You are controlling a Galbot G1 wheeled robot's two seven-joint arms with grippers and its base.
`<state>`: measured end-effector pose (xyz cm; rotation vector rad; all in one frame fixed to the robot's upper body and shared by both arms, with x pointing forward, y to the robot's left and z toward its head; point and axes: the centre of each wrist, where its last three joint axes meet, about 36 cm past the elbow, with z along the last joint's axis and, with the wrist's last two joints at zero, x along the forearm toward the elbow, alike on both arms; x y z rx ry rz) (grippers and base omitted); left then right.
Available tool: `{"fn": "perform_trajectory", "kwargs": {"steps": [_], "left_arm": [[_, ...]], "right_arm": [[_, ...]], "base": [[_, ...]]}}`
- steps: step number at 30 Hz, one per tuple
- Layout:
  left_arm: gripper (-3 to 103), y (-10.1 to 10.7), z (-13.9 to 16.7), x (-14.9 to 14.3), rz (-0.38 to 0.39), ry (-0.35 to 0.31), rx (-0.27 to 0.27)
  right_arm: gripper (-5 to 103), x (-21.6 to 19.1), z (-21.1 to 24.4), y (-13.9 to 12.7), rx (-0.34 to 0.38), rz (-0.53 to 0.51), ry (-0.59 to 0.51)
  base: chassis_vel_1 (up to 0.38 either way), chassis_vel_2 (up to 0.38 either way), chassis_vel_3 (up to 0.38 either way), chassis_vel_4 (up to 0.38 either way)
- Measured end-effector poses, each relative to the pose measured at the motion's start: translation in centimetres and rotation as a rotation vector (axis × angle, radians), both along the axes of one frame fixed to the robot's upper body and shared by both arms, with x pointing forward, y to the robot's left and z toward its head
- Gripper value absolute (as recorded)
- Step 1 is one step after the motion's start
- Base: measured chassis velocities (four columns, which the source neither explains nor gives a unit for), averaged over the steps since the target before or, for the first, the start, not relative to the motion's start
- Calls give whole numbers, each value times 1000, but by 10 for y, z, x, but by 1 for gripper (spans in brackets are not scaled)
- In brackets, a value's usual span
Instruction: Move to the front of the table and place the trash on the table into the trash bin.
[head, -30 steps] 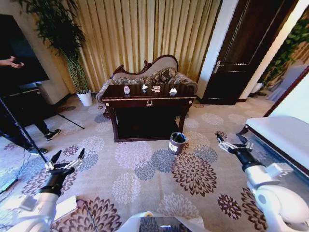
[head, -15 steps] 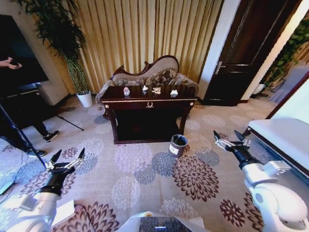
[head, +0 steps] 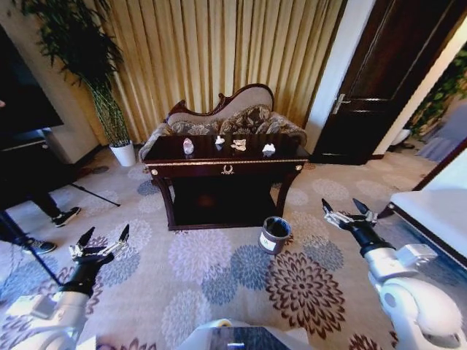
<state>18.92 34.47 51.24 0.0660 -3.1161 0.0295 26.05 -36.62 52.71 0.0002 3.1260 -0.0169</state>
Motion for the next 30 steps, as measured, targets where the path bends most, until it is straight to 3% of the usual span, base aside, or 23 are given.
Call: {"fn": "perform_trajectory", "kwargs": {"steps": [30], "left_arm": [[100,1,-4,-4,-4,-8,-4]], "right_arm": [[100,1,-8,12,-10,14,20]], "base": [[-233,238,242,-243]]}}
